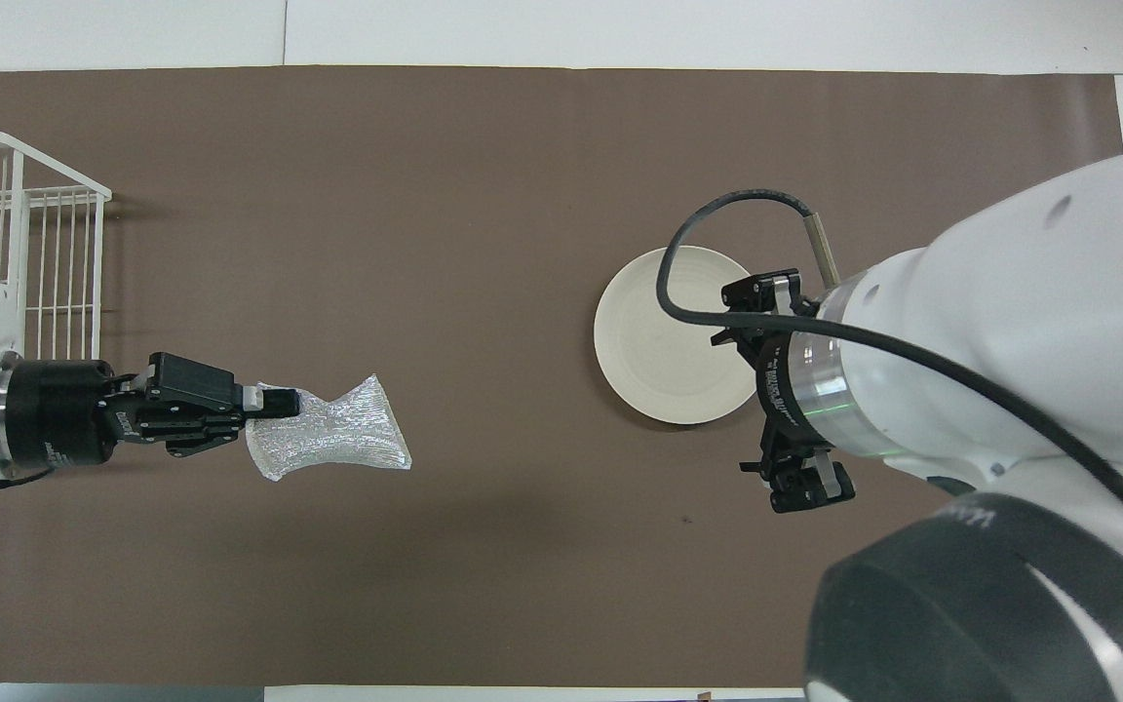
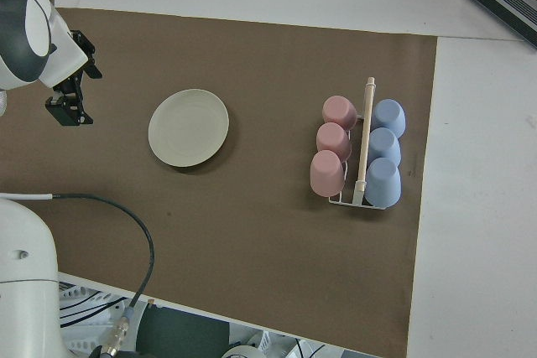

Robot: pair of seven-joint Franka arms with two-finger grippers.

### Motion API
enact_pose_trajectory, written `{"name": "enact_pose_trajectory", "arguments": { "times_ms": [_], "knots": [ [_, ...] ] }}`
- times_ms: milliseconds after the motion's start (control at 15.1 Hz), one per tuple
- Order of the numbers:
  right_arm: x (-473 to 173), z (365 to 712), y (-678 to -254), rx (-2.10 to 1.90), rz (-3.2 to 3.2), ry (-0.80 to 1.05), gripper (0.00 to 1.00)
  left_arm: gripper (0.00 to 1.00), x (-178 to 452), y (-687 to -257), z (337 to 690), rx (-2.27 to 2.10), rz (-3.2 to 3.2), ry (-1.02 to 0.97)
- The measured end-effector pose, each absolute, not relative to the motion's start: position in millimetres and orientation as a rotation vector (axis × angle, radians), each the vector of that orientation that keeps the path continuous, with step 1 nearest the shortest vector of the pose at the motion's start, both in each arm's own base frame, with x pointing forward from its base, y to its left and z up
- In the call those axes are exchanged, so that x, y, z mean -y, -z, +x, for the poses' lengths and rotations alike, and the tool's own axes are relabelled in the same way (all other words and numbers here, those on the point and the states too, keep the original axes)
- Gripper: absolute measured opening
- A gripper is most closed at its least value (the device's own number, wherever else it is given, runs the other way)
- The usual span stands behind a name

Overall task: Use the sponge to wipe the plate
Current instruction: 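Lift the sponge with the left gripper while the right gripper approaches, then grasp the sponge with the right gripper while the left gripper releases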

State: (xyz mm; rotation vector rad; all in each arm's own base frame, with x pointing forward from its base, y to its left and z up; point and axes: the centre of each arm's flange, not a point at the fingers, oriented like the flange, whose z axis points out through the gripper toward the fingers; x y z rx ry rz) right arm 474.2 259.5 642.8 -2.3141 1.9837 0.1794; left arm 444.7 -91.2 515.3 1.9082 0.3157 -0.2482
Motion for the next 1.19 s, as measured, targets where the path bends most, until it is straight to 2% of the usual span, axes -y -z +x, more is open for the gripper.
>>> {"name": "enact_pose_trajectory", "arguments": {
  "times_ms": [330,661,1190],
  "knots": [
    [-345,431,-640,-2.075,-2.154,-0.18,1.0,0.05,128,-485,417,-0.139,1.811,0.191],
    [-416,389,-619,-2.09,-2.015,-0.21,1.0,0.05,148,-455,399,-0.003,1.738,0.11],
    [-444,366,-583,-2.041,-2.031,-0.219,1.0,0.05,156,-449,391,0.052,1.726,0.111]
  ]
}}
